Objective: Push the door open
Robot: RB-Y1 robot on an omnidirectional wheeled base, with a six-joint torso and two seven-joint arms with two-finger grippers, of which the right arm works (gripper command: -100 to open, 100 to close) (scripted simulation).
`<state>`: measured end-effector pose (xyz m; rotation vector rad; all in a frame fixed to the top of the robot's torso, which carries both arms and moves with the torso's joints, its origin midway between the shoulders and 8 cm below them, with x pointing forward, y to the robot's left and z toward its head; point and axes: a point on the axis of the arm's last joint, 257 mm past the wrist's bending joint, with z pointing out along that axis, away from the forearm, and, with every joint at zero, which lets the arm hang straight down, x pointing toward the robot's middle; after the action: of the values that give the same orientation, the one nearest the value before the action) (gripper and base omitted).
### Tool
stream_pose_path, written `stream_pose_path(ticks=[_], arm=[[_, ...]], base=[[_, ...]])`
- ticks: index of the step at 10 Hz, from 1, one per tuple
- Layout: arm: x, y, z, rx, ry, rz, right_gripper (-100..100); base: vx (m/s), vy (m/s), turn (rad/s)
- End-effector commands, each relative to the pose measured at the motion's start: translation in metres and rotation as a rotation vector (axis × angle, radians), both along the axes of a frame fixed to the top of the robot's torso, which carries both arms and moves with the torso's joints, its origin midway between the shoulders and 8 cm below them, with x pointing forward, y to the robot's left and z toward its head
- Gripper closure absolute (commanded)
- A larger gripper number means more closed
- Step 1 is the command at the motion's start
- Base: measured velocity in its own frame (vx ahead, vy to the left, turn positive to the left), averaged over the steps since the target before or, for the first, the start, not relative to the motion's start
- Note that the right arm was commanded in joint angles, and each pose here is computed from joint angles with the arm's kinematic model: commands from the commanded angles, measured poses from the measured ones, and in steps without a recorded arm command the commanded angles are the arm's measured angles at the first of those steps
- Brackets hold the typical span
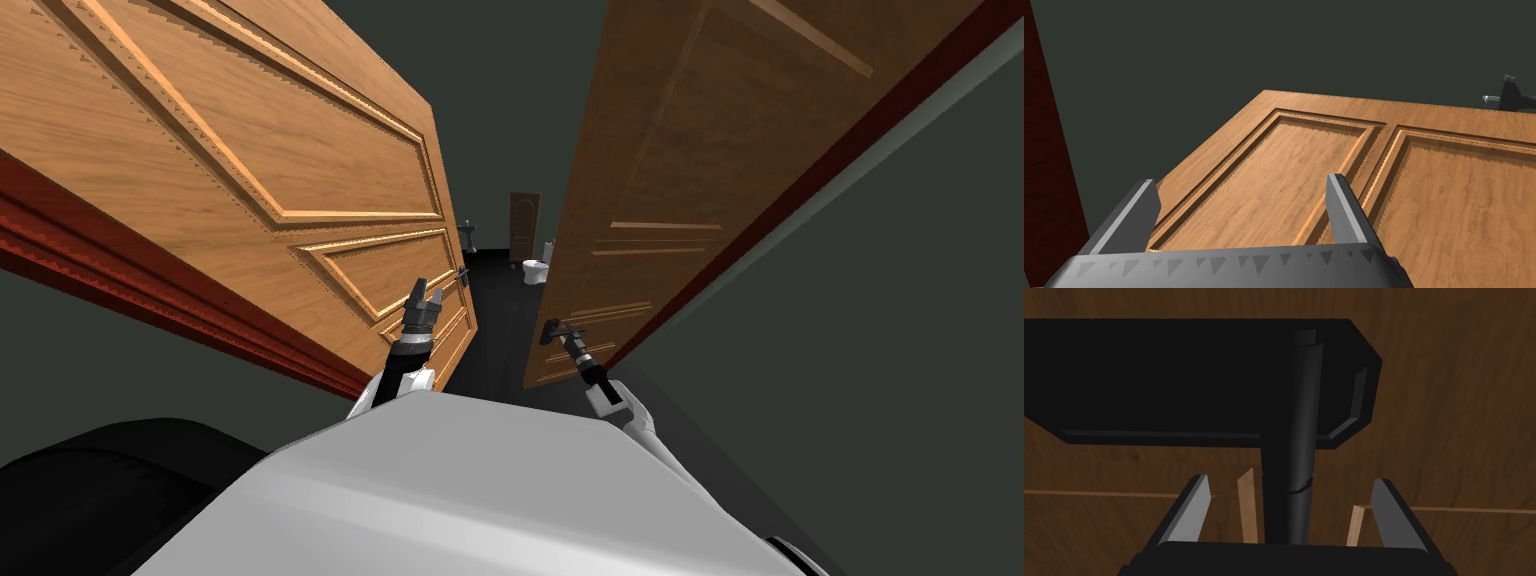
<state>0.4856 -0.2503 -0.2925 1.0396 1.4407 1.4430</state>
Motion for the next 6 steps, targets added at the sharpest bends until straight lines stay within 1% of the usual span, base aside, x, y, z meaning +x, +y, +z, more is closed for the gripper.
stream_pose_path(ticks=[1, 6], arm=[[-0.0004, 0.0000, -0.0001, 0.000, 0.000, 0.001, 100], [-0.0004, 0.0000, -0.0001, 0.000, 0.000, 0.001, 100]], base=[[-0.012, -0.002, -0.006], [-0.008, -0.004, 0.006]])
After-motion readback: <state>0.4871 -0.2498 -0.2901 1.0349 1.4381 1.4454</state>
